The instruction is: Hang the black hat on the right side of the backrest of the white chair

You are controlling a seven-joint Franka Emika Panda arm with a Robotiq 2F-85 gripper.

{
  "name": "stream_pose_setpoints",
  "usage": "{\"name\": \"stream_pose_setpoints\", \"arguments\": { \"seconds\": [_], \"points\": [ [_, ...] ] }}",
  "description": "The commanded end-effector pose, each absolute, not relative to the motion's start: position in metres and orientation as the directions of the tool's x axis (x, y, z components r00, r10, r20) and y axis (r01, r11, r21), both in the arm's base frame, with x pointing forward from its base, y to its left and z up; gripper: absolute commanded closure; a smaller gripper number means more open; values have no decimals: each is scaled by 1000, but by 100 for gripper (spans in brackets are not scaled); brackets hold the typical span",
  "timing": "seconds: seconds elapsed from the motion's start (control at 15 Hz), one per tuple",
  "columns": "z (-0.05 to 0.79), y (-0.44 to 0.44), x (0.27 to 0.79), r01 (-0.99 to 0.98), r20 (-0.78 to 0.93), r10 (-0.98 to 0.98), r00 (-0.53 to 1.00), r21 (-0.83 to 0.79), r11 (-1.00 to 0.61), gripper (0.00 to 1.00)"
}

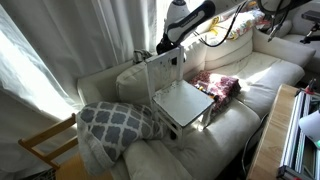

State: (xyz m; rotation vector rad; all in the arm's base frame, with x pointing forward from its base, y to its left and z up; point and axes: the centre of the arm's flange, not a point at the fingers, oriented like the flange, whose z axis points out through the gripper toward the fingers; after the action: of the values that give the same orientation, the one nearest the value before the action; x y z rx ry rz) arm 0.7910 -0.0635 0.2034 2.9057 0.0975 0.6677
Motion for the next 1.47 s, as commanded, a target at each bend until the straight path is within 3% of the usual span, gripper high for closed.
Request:
{"name": "stream_pose_setpoints", "arguments": {
  "seconds": [0.0,0.47,0.93,1.0,1.07,1.4],
  "points": [
    [207,-72,793,14,429,90,899,177,-984,0],
    [243,-123,798,-41,470,59,881,200,-979,0],
    [191,-127,810,-33,432,50,900,183,-983,0],
    [185,-125,811,-32,429,50,902,182,-983,25],
    [182,-124,812,-32,433,51,900,184,-982,26],
    [187,-130,815,-41,448,41,893,172,-984,65]
  ]
}}
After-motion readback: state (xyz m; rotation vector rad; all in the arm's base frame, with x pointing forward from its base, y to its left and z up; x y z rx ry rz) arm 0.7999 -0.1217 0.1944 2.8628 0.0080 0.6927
